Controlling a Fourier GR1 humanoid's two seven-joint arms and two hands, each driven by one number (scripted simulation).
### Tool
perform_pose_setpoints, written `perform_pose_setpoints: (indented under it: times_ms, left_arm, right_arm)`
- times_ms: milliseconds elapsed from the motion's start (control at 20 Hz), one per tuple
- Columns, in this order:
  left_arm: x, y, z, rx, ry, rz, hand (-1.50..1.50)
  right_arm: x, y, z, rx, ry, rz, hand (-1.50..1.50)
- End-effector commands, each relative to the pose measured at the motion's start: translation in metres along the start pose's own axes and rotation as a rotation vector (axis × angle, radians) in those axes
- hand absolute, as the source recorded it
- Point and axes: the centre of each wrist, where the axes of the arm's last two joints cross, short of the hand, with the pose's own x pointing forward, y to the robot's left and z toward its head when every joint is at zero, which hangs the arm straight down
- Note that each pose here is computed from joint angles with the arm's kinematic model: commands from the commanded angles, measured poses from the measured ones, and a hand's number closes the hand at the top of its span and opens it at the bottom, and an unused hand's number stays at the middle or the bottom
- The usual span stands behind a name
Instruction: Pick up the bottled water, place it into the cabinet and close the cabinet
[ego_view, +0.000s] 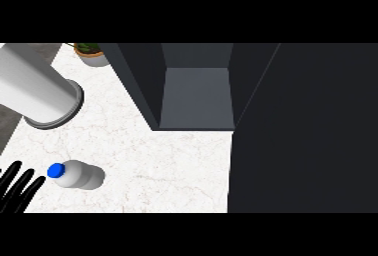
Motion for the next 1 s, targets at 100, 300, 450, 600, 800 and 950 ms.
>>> perform_pose_setpoints:
  times_ms: [100,300,450,600,800,950]
  left_arm:
    - [-0.011,0.017,0.033,-0.001,-0.001,0.004,-1.50]
    - [-0.003,0.028,0.040,0.033,0.033,-0.017,-1.50]
    - [-0.003,0.045,0.040,0.024,0.008,-0.002,-1.50]
    - [-0.005,0.036,0.048,0.027,-0.016,-0.013,-1.50]
    - [-0.015,0.055,0.032,0.050,-0.023,-0.004,-1.50]
    - [-0.025,0.072,0.053,0.076,-0.036,-0.014,-1.50]
  right_arm:
    - [0.005,0.008,0.016,0.004,0.002,-0.021,-1.50]
    - [-0.015,0.002,0.029,0.018,0.009,0.006,-1.50]
    - [-0.009,0.019,0.031,0.042,0.014,-0.004,-1.50]
    - [-0.013,0.005,0.044,0.031,0.005,0.005,-1.50]
    - [-0.021,0.003,0.035,0.029,0.017,0.003,-1.50]
    - [-0.017,0.002,0.035,0.035,-0.020,0.017,-1.50]
